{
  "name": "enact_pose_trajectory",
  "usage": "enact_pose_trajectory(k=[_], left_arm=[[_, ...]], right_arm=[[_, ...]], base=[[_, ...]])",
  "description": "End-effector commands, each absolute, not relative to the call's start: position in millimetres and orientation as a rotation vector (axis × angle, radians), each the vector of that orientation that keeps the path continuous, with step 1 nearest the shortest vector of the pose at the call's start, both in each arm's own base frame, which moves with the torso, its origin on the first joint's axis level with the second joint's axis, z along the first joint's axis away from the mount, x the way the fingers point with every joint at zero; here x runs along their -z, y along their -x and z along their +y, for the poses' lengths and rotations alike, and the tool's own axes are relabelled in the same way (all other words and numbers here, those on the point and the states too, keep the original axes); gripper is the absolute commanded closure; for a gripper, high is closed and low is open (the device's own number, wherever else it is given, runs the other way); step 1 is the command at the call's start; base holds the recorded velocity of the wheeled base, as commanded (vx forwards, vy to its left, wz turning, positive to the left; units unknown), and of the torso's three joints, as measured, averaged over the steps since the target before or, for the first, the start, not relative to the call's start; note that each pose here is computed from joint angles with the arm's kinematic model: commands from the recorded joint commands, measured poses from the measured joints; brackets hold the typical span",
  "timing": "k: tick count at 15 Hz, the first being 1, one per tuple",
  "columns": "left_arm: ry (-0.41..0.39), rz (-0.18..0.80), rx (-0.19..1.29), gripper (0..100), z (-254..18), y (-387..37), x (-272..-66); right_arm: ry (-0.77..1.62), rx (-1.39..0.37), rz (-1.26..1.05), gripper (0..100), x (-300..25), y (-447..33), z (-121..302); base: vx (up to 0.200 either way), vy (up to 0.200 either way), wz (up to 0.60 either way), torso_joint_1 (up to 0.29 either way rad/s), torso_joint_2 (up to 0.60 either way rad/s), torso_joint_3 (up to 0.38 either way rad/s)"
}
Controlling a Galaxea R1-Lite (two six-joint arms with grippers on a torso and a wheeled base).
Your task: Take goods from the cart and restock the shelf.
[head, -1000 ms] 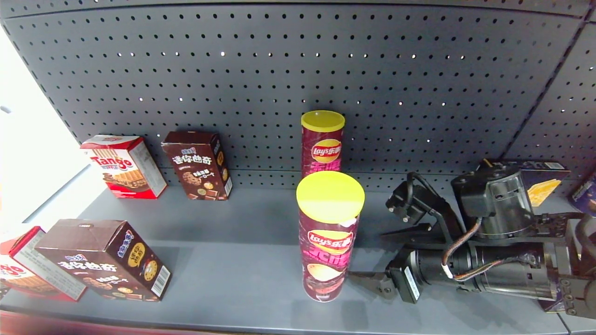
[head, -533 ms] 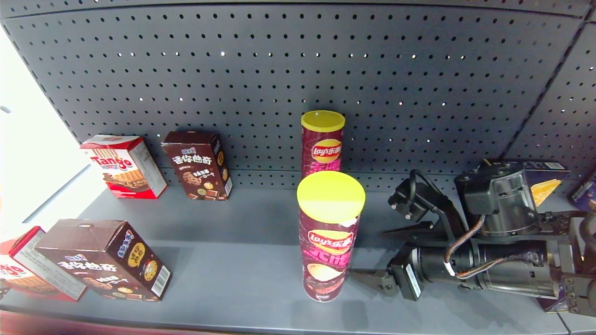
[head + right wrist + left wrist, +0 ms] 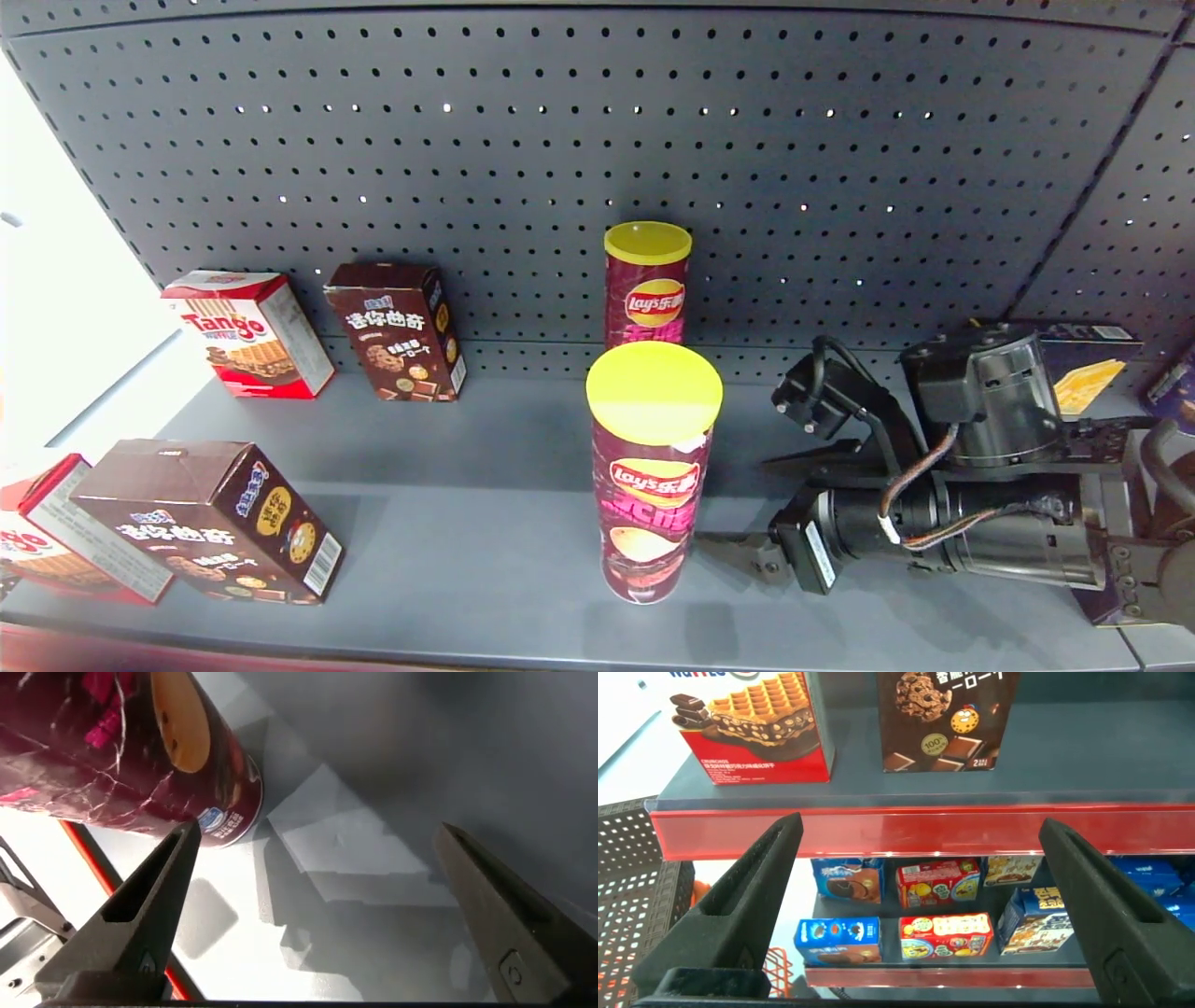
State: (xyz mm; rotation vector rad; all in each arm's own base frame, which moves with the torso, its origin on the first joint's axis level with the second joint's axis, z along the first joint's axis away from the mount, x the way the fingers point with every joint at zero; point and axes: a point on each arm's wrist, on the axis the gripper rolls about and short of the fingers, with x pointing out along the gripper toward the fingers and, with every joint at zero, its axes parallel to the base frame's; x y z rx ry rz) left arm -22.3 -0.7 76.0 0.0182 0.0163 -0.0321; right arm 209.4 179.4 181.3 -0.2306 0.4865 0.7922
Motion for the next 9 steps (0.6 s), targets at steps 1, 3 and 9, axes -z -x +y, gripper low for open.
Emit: enact_pose_trajectory(k=[1,3,9], left_arm=[[-0.02,0.018,0.032,0,-1,22,-76],[-0.021,0.018,0.032,0,-1,22,-76],[-0.024,0.018,0.037,0,-1,22,-76]], right_arm=[[0.21,-0.76,0.454,0,-191,-205,164],[0.172,-0.682,0.395,0,-207,-198,134],[0.081,-0.271,0.113,0,-234,-104,20]], base=[[0.0,0.0,0.0,0.0,0.0,0.0],[0.0,0.0,0.0,0.0,0.0,0.0],[0.0,0.0,0.0,0.0,0.0,0.0]])
